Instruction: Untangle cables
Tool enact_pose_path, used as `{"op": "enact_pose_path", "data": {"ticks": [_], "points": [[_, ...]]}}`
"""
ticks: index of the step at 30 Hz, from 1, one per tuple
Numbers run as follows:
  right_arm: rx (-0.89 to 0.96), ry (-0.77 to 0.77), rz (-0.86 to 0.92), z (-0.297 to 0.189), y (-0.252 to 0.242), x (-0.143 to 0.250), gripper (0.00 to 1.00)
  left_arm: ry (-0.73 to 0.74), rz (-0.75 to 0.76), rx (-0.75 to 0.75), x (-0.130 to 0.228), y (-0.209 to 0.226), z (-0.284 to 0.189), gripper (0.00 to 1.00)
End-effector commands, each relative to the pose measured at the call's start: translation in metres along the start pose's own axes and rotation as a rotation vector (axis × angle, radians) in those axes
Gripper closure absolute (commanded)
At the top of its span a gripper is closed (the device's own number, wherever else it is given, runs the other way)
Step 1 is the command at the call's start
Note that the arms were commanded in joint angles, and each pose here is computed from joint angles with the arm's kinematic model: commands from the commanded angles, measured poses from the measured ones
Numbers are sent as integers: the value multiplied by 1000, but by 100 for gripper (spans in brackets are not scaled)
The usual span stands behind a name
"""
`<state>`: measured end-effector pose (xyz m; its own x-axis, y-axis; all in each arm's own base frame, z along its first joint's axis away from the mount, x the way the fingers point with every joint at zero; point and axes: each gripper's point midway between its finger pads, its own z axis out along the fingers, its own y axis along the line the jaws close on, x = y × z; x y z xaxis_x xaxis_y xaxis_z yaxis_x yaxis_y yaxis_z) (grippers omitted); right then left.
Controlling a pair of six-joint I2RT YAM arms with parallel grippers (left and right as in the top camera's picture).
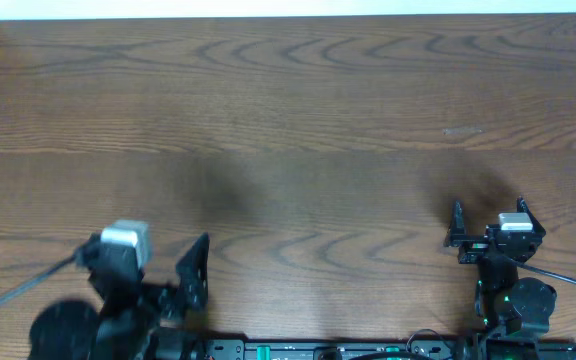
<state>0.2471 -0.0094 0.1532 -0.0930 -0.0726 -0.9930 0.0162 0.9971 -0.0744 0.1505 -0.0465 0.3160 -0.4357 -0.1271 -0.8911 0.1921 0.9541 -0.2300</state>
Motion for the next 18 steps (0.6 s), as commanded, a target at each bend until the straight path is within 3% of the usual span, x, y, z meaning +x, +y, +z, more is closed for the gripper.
{"op": "enact_pose_path", "data": {"ticks": [1,4,8,18], "points": [[17,9,16,0,-3,2,1,-86,-31,22,4,-4,-32,2],[17,9,16,0,-3,2,1,-120,-75,17,15,-2,-49,1],[17,9,16,0,-3,2,1,-155,-184,-100,37,23,-69,0],[17,9,16,0,-3,2,1,-206,-187,-176,39,38,-71,0]]}}
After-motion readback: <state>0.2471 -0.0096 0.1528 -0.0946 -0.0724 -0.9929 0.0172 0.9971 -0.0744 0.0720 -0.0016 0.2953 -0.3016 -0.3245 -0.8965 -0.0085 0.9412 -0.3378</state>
